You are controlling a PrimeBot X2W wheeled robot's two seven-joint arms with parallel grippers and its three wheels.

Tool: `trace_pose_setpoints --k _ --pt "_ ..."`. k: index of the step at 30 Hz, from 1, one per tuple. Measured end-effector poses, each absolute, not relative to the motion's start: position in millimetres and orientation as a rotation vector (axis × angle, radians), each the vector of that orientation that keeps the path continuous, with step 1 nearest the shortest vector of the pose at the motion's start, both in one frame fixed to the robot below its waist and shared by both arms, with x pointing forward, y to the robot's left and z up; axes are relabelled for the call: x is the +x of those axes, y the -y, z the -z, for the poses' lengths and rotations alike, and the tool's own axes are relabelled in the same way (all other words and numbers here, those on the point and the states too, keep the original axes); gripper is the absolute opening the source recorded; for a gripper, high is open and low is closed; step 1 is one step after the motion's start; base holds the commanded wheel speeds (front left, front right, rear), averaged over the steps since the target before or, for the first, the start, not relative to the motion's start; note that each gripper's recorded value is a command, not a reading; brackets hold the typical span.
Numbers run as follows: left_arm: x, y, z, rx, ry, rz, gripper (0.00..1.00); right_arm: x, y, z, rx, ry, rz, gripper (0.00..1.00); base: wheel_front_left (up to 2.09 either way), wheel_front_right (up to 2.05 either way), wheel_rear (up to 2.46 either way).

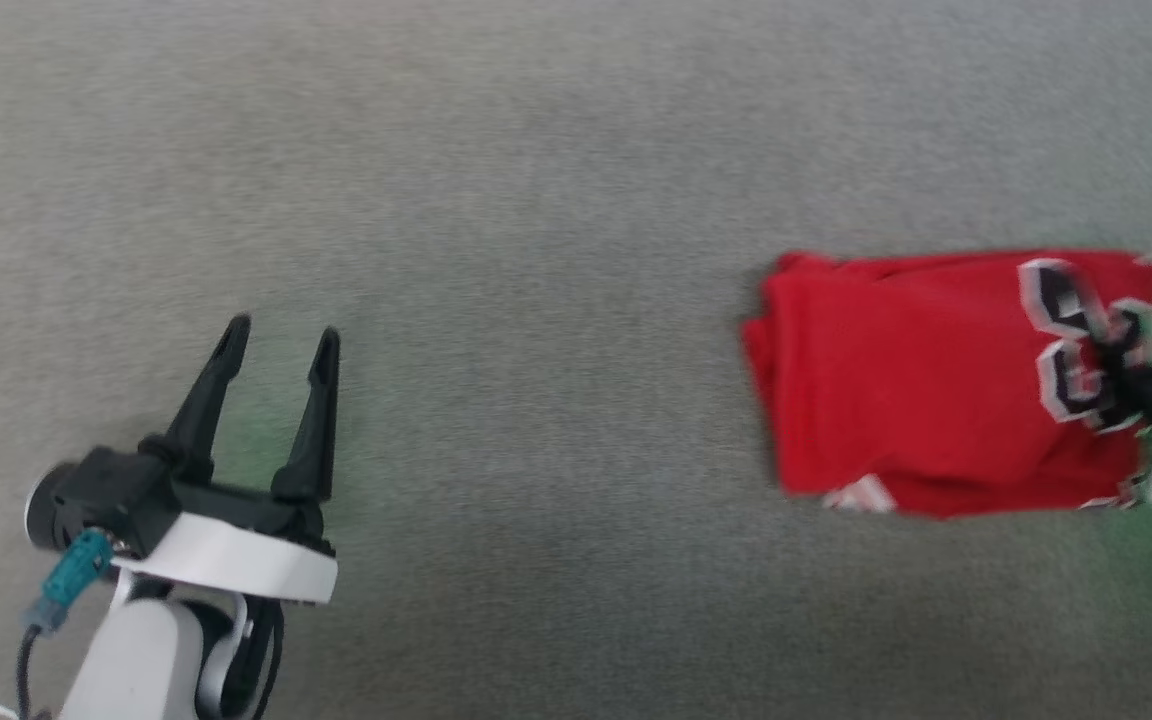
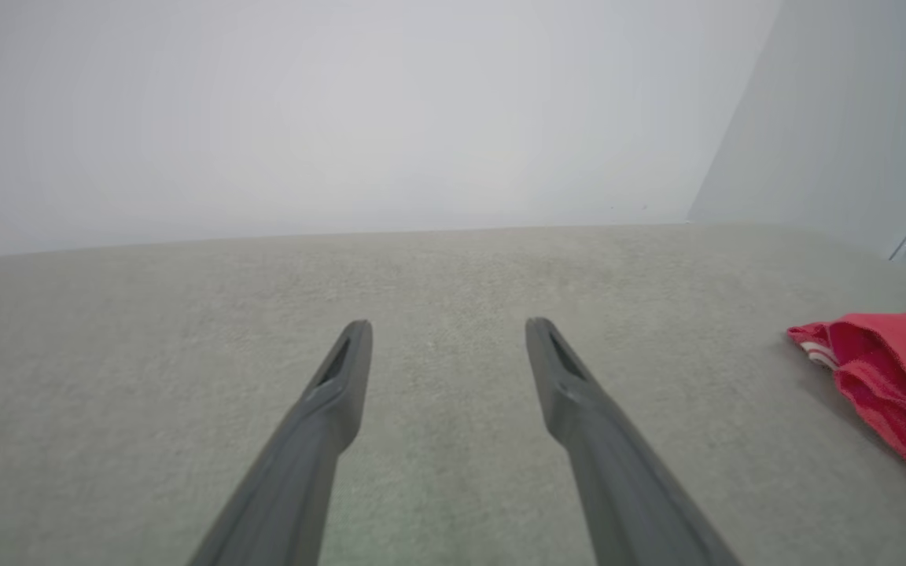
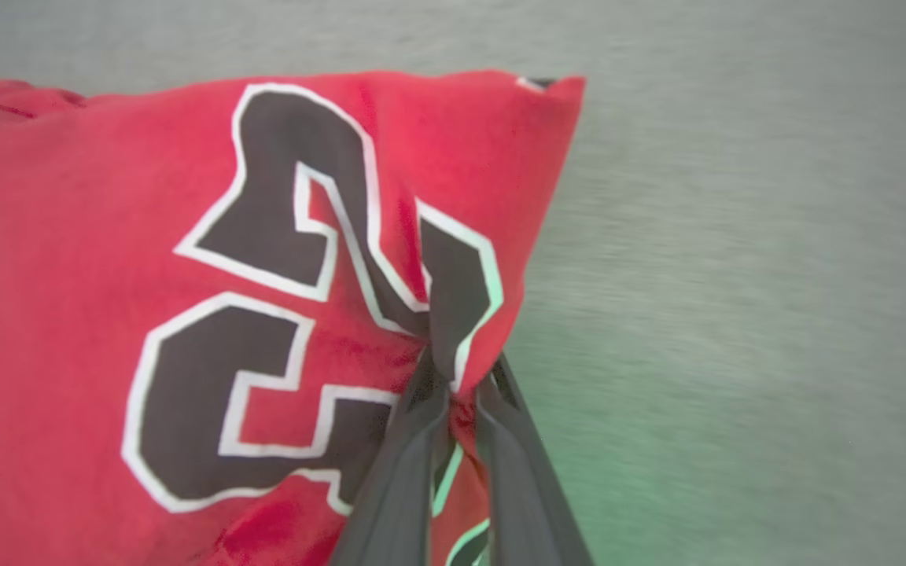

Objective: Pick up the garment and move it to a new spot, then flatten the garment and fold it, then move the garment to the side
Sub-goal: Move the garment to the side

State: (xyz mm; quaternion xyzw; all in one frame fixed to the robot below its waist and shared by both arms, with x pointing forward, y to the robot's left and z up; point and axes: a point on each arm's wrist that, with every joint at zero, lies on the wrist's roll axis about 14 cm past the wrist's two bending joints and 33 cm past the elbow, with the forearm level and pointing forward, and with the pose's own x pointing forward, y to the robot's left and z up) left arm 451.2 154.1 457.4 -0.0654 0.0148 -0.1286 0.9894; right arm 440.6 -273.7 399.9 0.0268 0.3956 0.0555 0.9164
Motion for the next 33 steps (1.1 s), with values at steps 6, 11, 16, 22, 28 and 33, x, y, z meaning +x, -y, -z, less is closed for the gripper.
trace_pose_setpoints --k 6,11,16,22,28,33 --pt "488 -120 -465 -0.114 0.028 0.39 1.0 433 362 -415 0.015 -0.749 0.124 0.0 0.0 0.0 0.0" --pt "518 -101 -468 -0.117 0.074 0.454 1.0 434 421 -429 -0.044 -0.676 0.296 0.0 0.0 0.0 0.0" --pt "549 -85 -469 -0.127 0.126 0.504 1.0 434 482 -441 -0.112 -0.599 0.501 0.0 0.0 0.0 0.0" --pt "567 -79 -461 -0.14 0.143 0.522 1.0 449 504 -432 -0.125 -0.554 0.609 0.0 0.0 0.0 0.0" --pt "570 -90 -451 -0.122 0.126 0.501 1.0 466 501 -412 -0.154 -0.551 0.618 0.0 0.0 0.0 0.0" --pt "565 -96 -454 -0.117 0.118 0.48 1.0 472 497 -417 -0.202 -0.53 0.595 1.0 0.0 0.0 0.0"
